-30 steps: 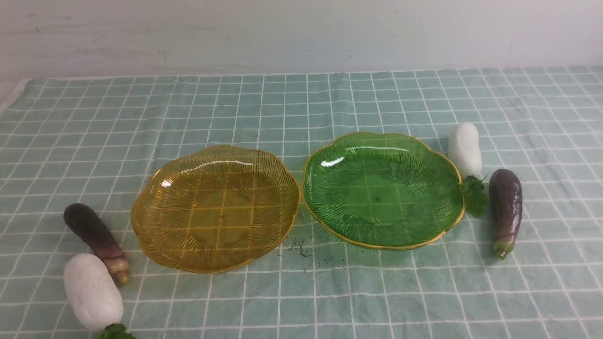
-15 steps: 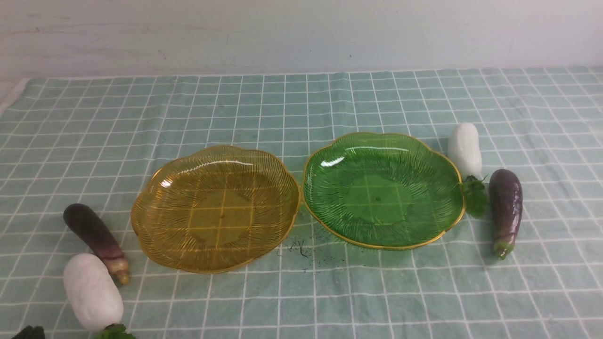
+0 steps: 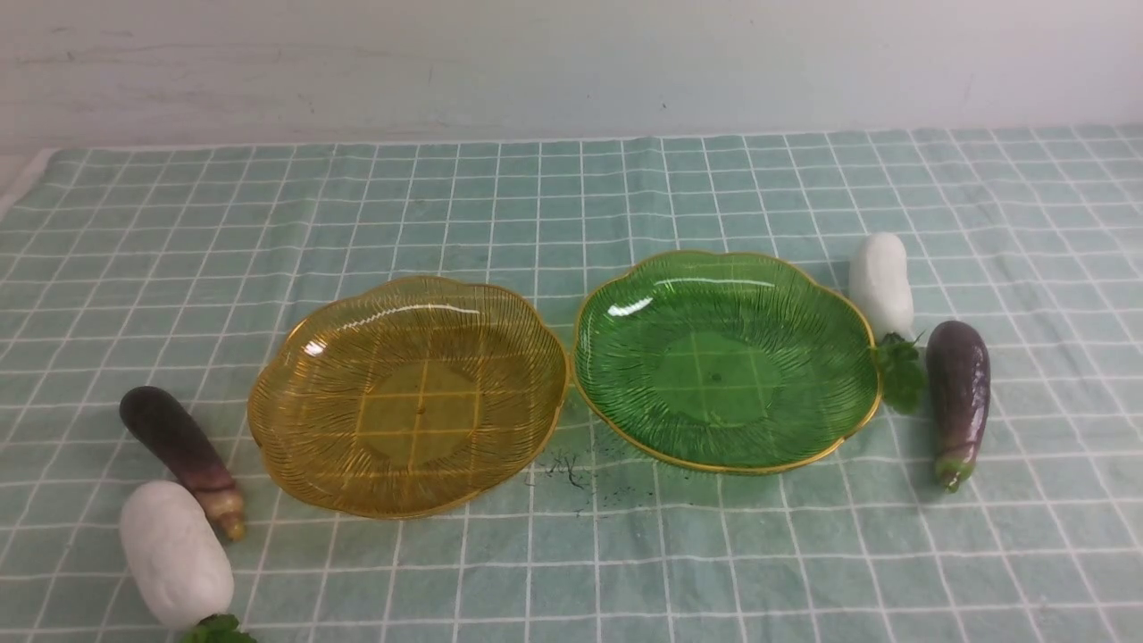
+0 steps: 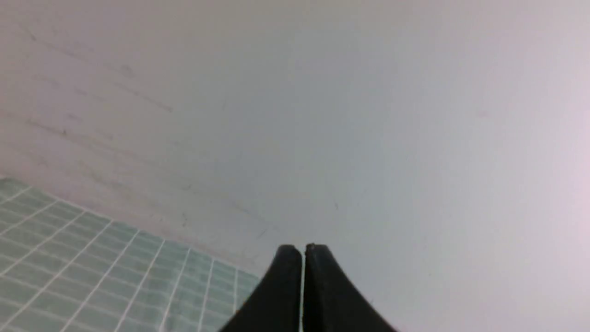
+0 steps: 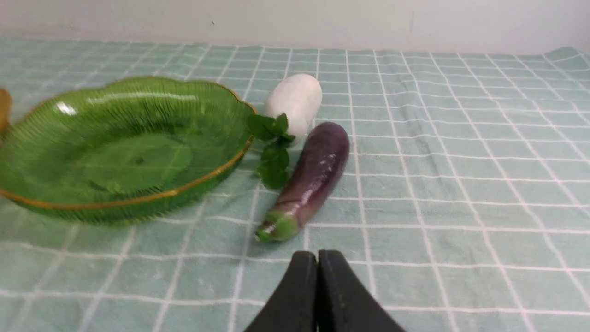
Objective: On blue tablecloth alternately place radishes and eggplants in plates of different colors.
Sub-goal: 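Pick up the white radish and place it in the left plate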
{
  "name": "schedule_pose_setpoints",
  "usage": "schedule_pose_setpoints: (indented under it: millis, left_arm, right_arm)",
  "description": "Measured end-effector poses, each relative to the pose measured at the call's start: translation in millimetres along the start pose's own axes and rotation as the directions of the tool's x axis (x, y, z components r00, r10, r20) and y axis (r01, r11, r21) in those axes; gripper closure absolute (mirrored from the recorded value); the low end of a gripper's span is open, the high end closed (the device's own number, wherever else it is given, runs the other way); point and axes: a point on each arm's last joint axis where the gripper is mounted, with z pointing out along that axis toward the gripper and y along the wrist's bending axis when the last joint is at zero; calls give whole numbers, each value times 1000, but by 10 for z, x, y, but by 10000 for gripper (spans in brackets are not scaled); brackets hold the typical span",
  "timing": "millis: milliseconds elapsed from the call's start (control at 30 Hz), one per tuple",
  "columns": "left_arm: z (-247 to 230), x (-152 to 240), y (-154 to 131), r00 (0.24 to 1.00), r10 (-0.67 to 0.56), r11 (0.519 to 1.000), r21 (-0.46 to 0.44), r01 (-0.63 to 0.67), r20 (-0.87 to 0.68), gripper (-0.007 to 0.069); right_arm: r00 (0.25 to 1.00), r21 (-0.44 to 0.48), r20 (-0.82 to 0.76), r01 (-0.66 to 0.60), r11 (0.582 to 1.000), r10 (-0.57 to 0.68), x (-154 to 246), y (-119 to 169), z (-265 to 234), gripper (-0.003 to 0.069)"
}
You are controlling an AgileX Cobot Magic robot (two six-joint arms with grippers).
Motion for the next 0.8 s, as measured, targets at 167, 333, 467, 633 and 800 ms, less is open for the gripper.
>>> schedule_pose_setpoints:
  millis: [167,333,467,633,800]
  left_arm:
    - [30,-413,-258,999,-27,999,41,29,-45,633]
    - [243,-559,-487,839,-20,999,-52,-9,-544,633]
    - [484,-349,-435,532,-91,980,-170,-102,-842,633]
    - [804,-58,-267,275,-151,945,-221,-243,-949,633]
    - [1125,12,-64,181,-236,891,-287,-352,-955,617]
  right_arm:
    - [900,-72,115,-414,907,420,-120,16,-8,673]
    - [735,-129,158,-647,752,660,-184,-7,-18,673]
    - [714,-133,180,-664,736,677,-201,-23,-22,673]
    - [704,-134,195,-671,729,683,-211,-33,-25,673]
    - [829,-192,89,-530,826,552,-412,124,-96,673]
